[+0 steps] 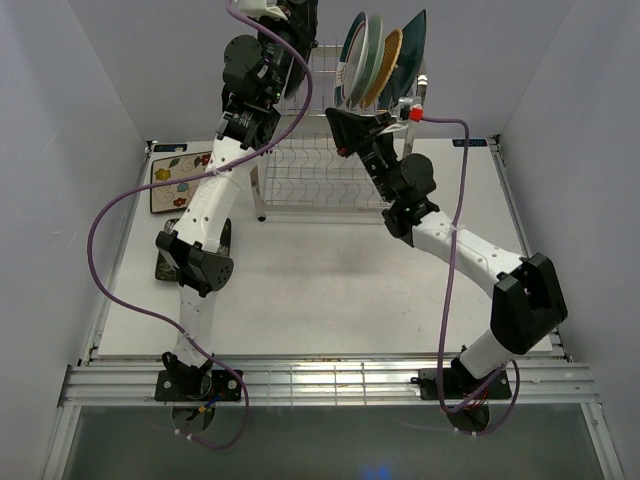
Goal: Load the plates into the dish rack
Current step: Insert the plate into the dish rack.
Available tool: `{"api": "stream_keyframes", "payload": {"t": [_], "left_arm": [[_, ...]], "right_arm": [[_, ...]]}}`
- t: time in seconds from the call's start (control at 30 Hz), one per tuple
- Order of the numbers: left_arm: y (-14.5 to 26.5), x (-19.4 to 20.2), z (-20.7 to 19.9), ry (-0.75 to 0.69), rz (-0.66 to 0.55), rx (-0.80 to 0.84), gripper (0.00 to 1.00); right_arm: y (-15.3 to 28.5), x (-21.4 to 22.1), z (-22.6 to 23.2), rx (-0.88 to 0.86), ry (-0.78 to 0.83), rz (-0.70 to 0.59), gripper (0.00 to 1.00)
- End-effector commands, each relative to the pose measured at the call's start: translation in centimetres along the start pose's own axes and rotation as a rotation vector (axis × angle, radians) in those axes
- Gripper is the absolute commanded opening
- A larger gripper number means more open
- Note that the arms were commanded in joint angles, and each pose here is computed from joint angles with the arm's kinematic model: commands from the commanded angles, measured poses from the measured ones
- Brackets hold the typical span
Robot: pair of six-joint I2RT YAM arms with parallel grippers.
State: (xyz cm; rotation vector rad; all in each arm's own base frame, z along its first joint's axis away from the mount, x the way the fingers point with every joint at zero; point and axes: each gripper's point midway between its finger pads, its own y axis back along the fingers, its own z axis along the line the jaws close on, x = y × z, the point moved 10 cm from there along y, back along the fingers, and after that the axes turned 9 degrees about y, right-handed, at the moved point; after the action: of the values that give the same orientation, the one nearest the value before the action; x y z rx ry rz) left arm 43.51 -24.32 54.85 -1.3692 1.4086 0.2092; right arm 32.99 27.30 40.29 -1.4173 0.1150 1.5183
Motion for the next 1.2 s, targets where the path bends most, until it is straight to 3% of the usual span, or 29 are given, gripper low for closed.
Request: {"api": "stream_keyframes", "payload": {"t": [0.0, 0.3, 0.53, 0.87, 1.17], "left_arm": [[0.2, -4.1, -1.9, 0.021, -0.153, 0.044, 0.0], [0.0, -3.0, -1.2, 0.03, -0.149, 0.002, 0.0], [-0.3, -0.9, 1.6, 0.042, -0.121, -0.077, 0.0], [-0.8, -0.5, 5.0, 0.078, -0.124, -0.141, 0.0], [-0.4, -0.4, 8.3, 0.118, -0.059, -0.143, 0.0]], "right_arm": [[1.7, -2.5, 0.6, -0.006, 0.048, -0.05, 0.08], [8.0, -4.2, 0.7, 0.018, 0.117, 0.003, 0.08], [11.8, -4.5, 0.2, 0.055, 0.136, 0.005, 0.08], [13.3, -4.2, -0.1, 0.077, 0.153, 0.014, 0.08], [13.9, -3.1, -0.6, 0.09, 0.147, 0.033, 0.08]]}}
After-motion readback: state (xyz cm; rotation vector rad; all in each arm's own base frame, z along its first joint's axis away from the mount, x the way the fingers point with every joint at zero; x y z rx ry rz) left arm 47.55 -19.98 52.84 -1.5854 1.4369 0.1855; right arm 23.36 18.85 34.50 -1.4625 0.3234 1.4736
